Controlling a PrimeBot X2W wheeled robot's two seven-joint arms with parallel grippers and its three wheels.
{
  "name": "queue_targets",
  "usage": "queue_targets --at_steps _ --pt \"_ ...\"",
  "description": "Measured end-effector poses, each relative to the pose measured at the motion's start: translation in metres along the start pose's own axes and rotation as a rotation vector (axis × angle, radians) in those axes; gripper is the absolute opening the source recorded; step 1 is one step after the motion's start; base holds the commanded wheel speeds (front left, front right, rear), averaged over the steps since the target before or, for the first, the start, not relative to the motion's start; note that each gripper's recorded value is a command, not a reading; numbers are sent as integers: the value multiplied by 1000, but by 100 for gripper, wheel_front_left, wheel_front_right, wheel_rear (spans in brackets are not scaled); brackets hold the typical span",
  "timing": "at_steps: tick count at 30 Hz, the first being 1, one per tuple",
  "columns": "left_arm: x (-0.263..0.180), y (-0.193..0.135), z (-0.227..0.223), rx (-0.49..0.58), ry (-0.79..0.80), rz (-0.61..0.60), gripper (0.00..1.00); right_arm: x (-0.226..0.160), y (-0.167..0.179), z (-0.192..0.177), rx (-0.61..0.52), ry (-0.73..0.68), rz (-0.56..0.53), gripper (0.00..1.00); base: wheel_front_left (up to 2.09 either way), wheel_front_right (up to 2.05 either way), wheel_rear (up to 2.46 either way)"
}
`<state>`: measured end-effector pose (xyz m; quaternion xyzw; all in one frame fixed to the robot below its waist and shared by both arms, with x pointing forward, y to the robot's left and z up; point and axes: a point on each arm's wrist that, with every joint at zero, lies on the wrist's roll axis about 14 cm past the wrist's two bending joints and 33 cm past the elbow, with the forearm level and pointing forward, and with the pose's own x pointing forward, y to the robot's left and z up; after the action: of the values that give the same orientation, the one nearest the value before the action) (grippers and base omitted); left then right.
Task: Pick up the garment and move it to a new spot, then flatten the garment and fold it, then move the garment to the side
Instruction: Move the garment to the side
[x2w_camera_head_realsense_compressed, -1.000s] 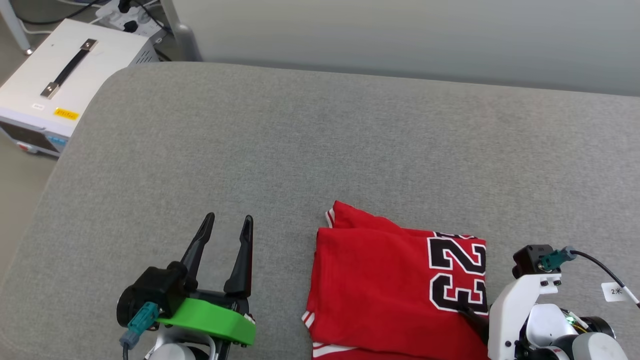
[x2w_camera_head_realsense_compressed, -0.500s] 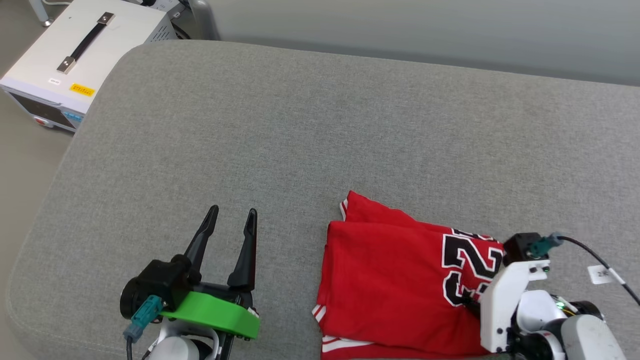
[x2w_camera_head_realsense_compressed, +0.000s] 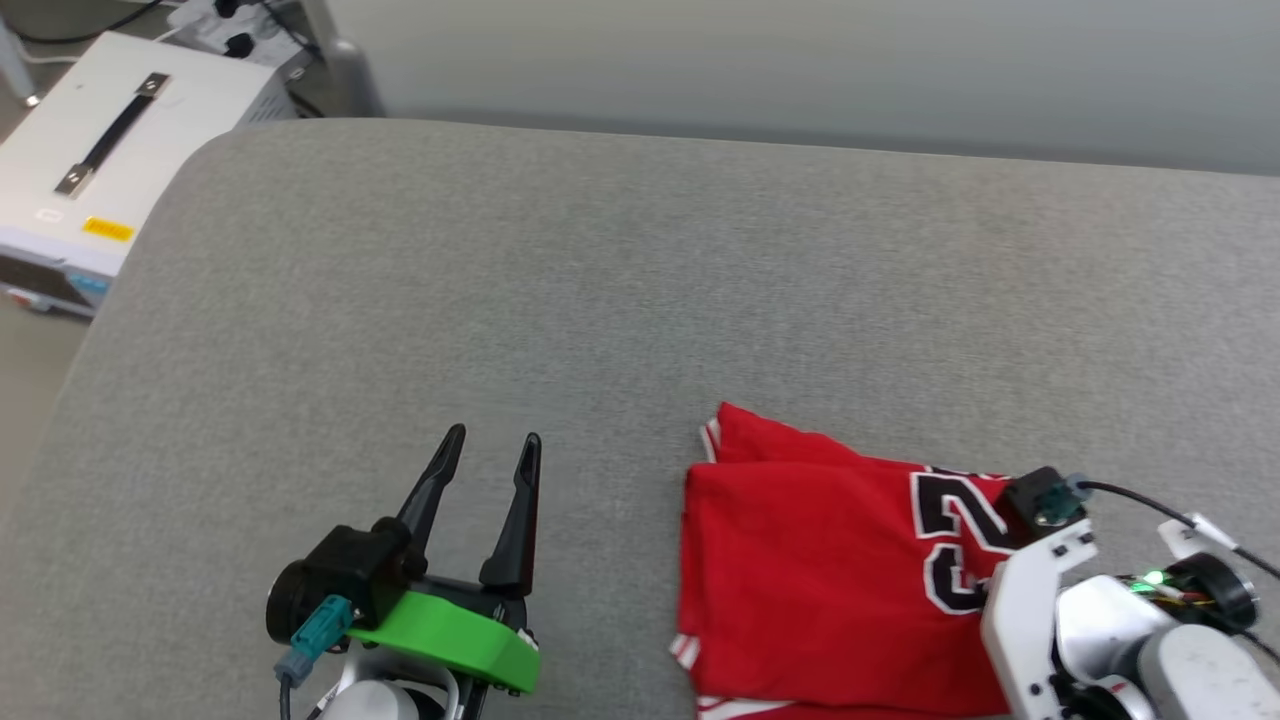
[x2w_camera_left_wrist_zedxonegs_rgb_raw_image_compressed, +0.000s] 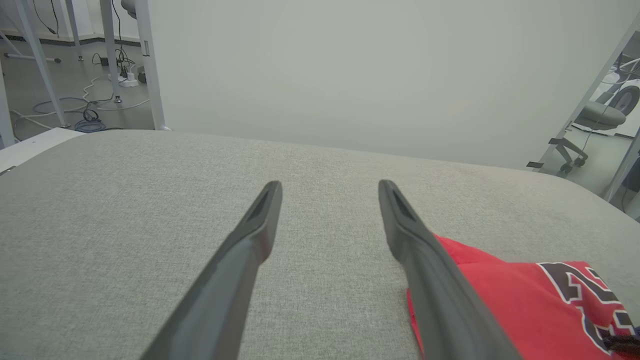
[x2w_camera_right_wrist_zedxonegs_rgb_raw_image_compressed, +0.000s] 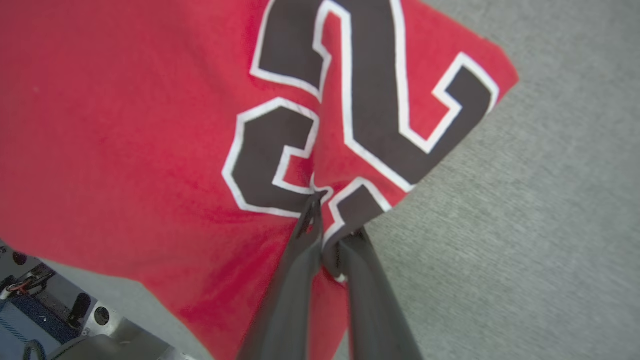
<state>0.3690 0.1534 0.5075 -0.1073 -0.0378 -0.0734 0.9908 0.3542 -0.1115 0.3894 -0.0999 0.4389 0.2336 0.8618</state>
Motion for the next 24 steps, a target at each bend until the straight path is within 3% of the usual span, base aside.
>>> queue_targets --at_steps 9,18,24 --pt "20 -54 -12 -42 21 -167 100 -61 -93 -22 -148 65 -249 0 0 0 0" --pt "55 -121 -19 -74 12 -389 100 -123 -201 -61 -171 180 -509 0 0 0 0" --pt "80 -141 -33 -76 13 -486 100 -142 -266 -85 -152 237 -653 0 0 0 0"
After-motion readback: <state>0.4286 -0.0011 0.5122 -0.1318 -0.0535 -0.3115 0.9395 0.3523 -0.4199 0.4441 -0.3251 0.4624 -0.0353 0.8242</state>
